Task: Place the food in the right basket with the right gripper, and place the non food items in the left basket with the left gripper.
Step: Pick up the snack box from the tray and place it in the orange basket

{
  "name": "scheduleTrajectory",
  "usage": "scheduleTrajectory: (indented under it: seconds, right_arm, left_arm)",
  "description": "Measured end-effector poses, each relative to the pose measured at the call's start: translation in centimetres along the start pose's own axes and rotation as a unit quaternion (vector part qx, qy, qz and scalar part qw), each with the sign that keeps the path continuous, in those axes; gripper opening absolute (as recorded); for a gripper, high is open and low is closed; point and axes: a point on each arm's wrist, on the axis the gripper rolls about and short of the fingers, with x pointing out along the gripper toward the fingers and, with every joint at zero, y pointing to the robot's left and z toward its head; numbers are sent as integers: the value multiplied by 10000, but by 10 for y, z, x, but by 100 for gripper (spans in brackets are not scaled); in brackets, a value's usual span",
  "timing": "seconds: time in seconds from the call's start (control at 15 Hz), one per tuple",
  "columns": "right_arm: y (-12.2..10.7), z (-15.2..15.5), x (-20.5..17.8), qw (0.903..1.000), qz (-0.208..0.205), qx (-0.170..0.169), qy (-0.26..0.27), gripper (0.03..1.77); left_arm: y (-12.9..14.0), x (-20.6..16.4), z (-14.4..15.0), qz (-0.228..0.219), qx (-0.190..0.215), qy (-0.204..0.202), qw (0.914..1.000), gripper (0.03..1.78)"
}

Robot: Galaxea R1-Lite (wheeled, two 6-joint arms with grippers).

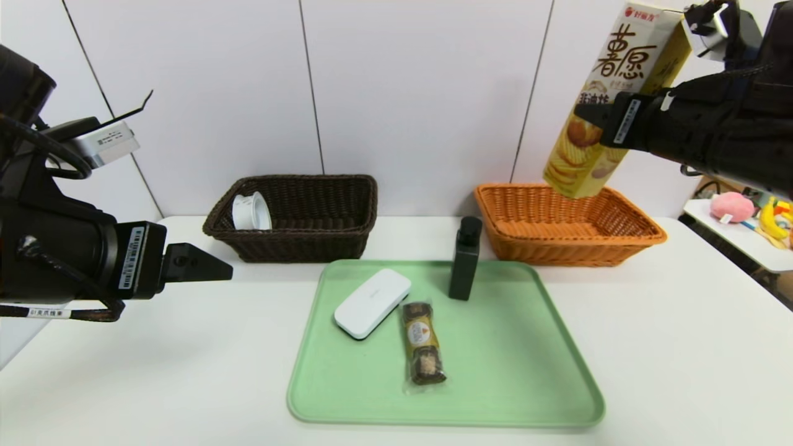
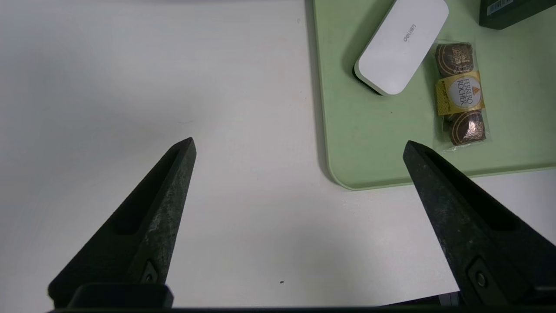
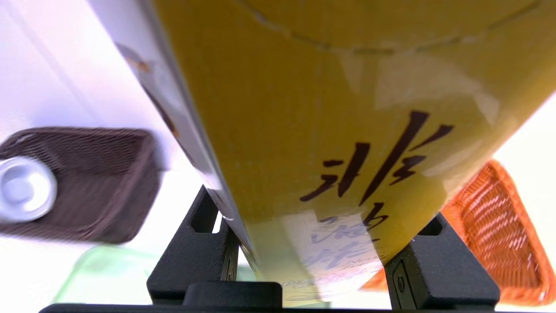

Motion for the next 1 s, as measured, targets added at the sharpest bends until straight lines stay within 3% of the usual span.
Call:
scheduleTrajectory:
  seconds: [0.47,0.73,1.0]
  right_arm:
    - [-40,-44,72,9976,-366,-22,584,87]
    - [-55,-69,106,9979,-526,-114,357,87]
    - [-71,-95,126,9964,-687,-111,493,87]
  left_arm:
    - [0,0,-1,9,1,8,10000,169]
    - [1,0,-1,13,3,5,10000,169]
    - [1,0,-1,18,6,18,10000,169]
